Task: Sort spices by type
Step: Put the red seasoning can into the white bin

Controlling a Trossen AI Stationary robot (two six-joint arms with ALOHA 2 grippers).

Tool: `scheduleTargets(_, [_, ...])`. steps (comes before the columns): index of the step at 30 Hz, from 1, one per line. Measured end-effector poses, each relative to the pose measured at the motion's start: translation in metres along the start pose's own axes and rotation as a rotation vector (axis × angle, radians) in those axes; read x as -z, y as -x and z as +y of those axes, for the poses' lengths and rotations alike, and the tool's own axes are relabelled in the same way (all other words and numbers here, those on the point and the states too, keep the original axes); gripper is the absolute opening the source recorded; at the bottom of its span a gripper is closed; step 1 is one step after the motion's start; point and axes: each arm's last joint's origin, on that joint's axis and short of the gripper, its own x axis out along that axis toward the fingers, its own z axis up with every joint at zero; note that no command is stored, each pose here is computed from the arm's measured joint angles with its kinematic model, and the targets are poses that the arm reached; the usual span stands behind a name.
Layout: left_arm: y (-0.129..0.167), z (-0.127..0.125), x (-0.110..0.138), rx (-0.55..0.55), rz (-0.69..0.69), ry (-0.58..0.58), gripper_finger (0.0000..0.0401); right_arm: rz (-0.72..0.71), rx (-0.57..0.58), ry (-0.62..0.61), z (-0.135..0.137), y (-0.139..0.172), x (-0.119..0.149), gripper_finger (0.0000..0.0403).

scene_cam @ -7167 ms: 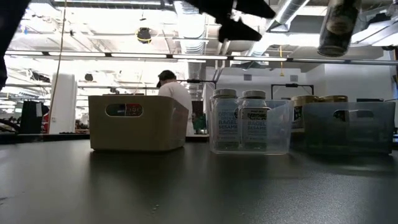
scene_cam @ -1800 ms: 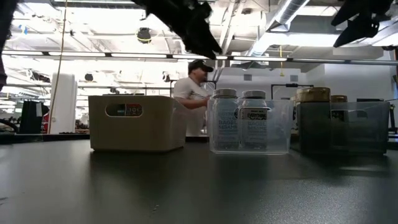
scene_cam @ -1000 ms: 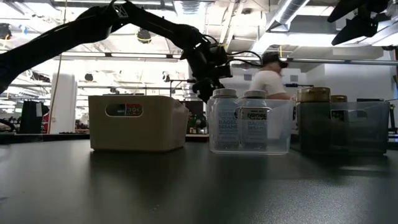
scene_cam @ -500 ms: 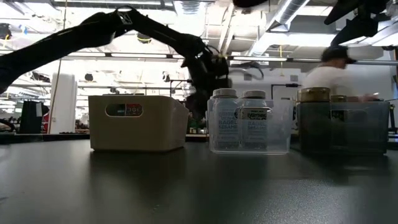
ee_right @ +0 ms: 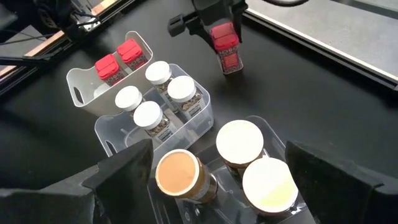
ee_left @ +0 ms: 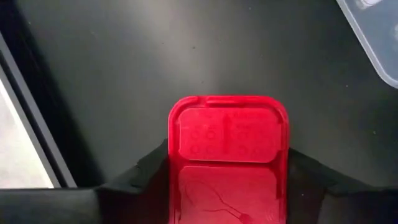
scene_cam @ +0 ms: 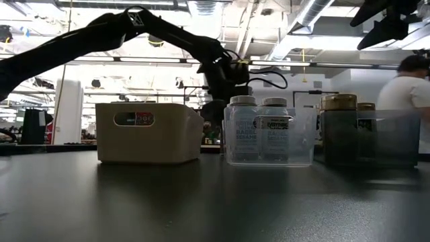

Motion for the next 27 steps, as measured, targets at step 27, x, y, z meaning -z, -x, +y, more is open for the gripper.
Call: scheduleTargets(27, [0.200, -0.148, -0.095, -0.054, 0.033, 0.525, 0.0203, 0.001, 0.006, 0.037, 0.000, -0.001, 0.000, 0.0393])
